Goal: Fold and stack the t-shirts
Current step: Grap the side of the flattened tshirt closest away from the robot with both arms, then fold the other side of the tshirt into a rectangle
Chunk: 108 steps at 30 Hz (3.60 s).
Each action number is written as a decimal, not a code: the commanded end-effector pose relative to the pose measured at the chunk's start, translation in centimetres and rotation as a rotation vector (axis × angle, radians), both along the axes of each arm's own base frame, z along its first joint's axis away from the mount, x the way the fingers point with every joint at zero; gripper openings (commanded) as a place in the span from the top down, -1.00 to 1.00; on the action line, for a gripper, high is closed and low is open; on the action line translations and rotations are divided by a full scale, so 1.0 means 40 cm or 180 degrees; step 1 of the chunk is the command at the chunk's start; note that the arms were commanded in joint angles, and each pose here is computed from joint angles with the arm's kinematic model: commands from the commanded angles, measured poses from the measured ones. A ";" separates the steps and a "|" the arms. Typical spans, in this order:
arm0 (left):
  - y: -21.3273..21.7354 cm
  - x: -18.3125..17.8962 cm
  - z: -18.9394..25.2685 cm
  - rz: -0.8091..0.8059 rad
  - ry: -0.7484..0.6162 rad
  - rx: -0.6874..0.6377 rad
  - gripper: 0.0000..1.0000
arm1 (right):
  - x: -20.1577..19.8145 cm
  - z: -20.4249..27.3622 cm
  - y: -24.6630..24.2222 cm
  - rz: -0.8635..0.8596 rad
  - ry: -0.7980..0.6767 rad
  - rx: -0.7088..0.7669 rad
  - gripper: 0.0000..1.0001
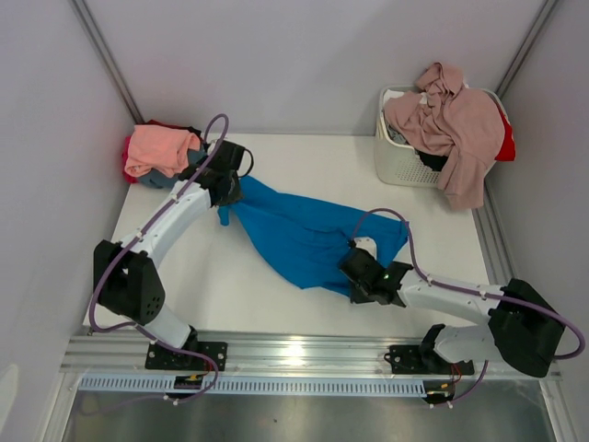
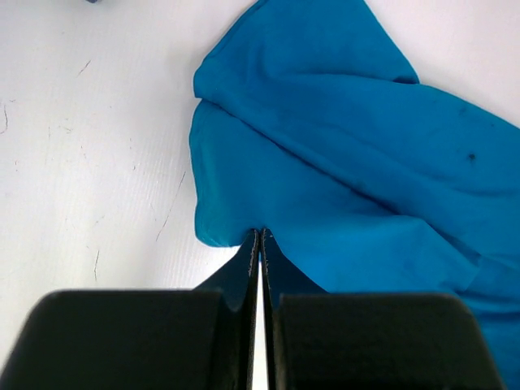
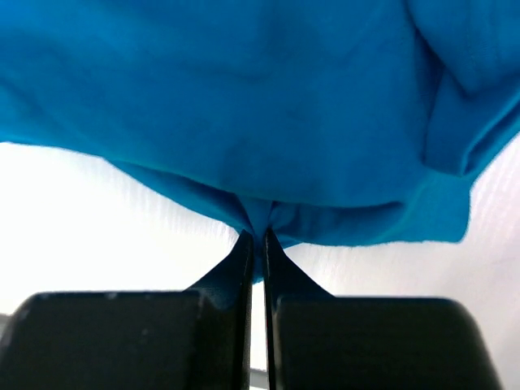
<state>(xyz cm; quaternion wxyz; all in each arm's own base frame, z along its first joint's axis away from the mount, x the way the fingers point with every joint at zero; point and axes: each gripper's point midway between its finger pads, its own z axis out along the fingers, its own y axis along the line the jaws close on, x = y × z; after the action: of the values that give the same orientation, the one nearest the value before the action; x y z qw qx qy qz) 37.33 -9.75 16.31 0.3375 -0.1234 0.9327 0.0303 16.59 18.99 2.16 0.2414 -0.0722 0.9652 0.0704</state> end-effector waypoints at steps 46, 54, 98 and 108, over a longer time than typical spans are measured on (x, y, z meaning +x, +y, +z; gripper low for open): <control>0.049 -0.104 0.125 -0.0203 -0.0382 0.0001 0.99 | 0.328 0.326 -0.170 -0.1384 -0.0964 -0.0015 0.95; 0.035 -0.046 0.063 -0.0125 -0.0158 0.0068 0.95 | 0.458 0.318 -0.206 -0.1525 -0.1099 -0.0262 0.91; -0.023 -0.185 -0.199 0.0267 0.0298 -0.1033 0.04 | 0.331 0.181 -0.104 -0.0757 -0.0581 0.0228 -0.68; -0.013 -0.134 -0.261 0.0549 0.0666 -0.0791 0.07 | 0.323 0.183 -0.076 -0.0621 -0.0621 0.0357 -0.68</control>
<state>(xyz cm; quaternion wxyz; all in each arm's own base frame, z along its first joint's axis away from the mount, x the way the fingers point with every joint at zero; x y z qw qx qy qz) 29.45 -9.86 4.10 0.1890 -0.2220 0.9557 -0.0394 28.95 15.11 8.41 0.3236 0.0306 0.9429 0.0725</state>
